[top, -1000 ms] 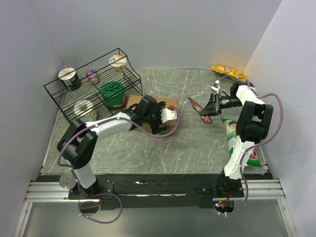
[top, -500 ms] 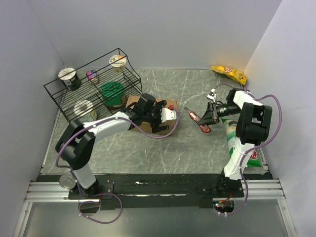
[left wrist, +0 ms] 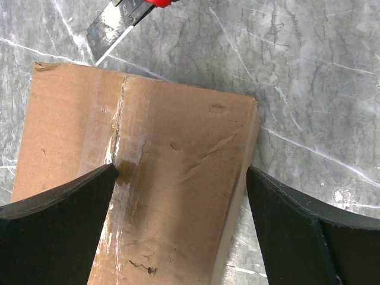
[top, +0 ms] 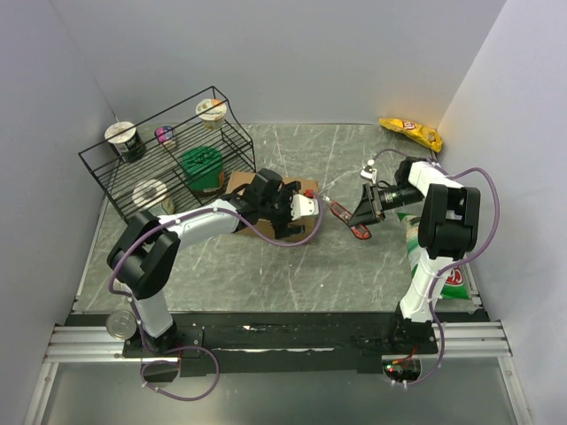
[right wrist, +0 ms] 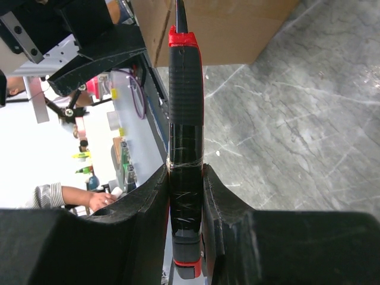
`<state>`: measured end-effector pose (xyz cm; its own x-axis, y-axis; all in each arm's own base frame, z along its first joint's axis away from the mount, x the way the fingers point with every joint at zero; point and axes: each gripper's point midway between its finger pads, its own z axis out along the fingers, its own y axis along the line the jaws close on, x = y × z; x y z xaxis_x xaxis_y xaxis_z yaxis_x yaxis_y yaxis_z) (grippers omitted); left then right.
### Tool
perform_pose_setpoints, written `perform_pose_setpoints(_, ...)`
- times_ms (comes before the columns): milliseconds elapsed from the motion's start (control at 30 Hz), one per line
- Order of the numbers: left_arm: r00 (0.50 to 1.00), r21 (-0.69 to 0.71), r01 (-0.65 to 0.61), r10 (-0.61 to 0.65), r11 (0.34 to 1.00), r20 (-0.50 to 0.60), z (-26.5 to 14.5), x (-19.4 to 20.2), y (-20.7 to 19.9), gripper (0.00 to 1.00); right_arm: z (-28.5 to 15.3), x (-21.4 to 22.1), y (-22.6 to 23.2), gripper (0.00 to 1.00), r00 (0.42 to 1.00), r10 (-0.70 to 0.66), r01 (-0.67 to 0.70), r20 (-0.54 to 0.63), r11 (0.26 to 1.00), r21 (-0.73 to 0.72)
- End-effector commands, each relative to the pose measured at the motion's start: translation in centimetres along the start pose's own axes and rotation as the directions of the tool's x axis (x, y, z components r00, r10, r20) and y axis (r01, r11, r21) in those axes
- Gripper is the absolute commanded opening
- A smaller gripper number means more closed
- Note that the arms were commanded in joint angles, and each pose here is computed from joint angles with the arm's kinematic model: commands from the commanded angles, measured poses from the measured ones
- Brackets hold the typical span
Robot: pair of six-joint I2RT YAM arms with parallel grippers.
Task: Unpack the express box
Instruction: Cut the express box at the center of the board.
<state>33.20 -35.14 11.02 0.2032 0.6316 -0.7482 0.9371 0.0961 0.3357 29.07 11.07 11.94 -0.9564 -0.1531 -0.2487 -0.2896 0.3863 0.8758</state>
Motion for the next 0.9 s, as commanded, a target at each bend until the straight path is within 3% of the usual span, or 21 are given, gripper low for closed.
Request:
perform_pose_setpoints(0,1.000,0.000,0.005,-0.005,1.000,0.011,-0.3,-0.5,0.0,0.96,-0.6,1.5,4.3,0.00,0.981,0.184,-0.188,-0.059,0.978,-0.085)
perform_pose_setpoints(867,0.999,0.011,0.034,-0.034,0.999,-0.009,0.0,0.0,-0.3,0.96,-1.1,1.0,3.2,0.00,0.983,0.183,-0.184,-0.028,0.982,-0.032)
